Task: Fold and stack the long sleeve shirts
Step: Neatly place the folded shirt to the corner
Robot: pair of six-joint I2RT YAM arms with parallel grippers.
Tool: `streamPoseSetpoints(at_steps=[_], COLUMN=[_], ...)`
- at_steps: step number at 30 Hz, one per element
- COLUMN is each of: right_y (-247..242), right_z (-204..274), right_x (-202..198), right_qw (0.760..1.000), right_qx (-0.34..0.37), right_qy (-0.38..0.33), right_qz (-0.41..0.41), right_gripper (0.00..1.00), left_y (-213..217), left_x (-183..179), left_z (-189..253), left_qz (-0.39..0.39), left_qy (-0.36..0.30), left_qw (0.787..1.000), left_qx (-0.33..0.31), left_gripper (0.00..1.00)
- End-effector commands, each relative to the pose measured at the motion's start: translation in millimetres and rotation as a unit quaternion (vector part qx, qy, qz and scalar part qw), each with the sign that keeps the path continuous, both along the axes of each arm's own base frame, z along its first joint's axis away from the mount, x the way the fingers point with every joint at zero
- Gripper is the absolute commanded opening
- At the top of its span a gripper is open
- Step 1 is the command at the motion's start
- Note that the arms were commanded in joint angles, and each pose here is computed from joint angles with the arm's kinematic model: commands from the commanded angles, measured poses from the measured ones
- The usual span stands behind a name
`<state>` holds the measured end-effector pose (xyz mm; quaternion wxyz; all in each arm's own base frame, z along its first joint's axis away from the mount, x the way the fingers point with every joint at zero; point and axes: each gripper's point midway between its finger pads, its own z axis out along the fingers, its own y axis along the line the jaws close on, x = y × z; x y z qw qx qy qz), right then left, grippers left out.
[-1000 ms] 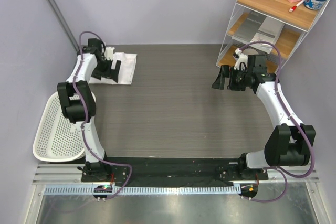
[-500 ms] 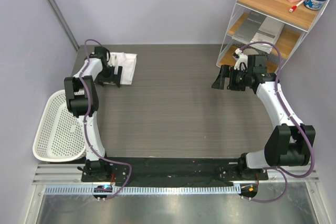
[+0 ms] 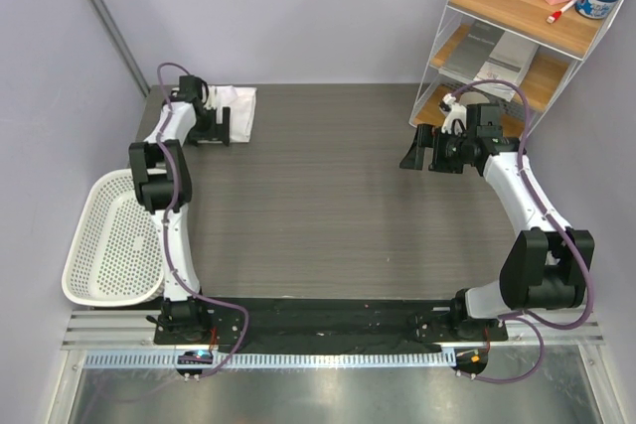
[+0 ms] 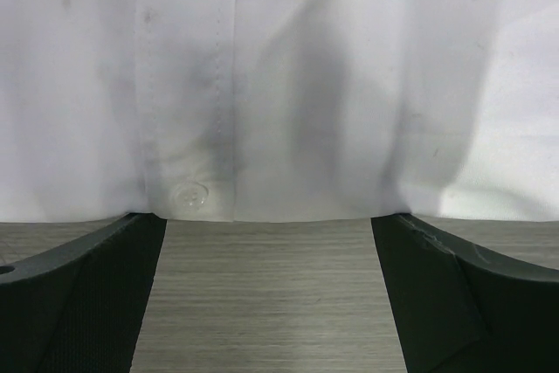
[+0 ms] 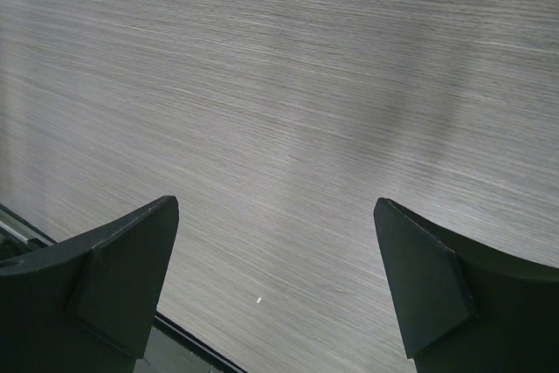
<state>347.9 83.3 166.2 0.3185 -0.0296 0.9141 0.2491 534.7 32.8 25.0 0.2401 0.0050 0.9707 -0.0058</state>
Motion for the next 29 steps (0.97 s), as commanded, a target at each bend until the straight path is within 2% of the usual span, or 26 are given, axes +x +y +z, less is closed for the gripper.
streamPoseSetpoints(at_steps=[1,4,5,7,9,11,13,16,19,20,21,24,29], right_y=[1,4,4,3,0,-1,0,1,1,1,0,13,19], right_z=[16,25,28,37,40,39,35,30,16,12,2,-13,-24], right_x=[9,10,10,14,16,15,13,7,-4,-7,-13,-33,-56], right_qw=[1.000,0.999,0.999,0.998,0.998,0.998,0.997,0.997,0.997,0.997,0.997,0.994,0.987], right_qx=[0.006,0.011,0.012,0.002,-0.010,-0.016,-0.018,-0.018,-0.029,-0.034,-0.041,-0.066,-0.117], right_qy=[-0.024,-0.035,-0.039,-0.057,-0.062,-0.059,-0.057,-0.059,-0.048,-0.045,-0.033,-0.019,-0.029], right_qz=[0.001,0.011,0.014,0.023,0.026,0.030,0.042,0.048,0.053,0.057,0.056,0.083,0.110], right_gripper=[1.00,1.00,1.00,1.00,1.00,1.00,1.00,1.00,1.00,1.00,1.00,1.00,1.00], left_y=[-8,-17,-23,-40,-49,-90,-108,-136,-157,-160,-158,-157,-151], left_x=[11,7,5,-5,-24,-48,-69,-103,-135,-142,-153,-178,-191], left_z=[-6,39,79,108,152,176,201,212,197,201,179,153,152], left_qz=[0.009,-0.007,-0.014,-0.032,-0.042,-0.083,-0.122,-0.155,-0.186,-0.188,-0.187,-0.189,-0.187], left_qy=[-0.007,-0.041,-0.074,-0.089,-0.104,-0.099,-0.112,-0.106,-0.077,-0.089,-0.064,-0.033,-0.052], left_qw=[1.000,0.999,0.997,0.995,0.993,0.991,0.986,0.981,0.975,0.973,0.975,0.975,0.977], left_qx=[-0.026,-0.031,-0.033,-0.038,-0.039,-0.044,-0.035,-0.047,-0.092,-0.101,-0.103,-0.108,-0.092], left_gripper=[1.00,1.00,1.00,1.00,1.00,1.00,1.00,1.00,1.00,1.00,1.00,1.00,1.00])
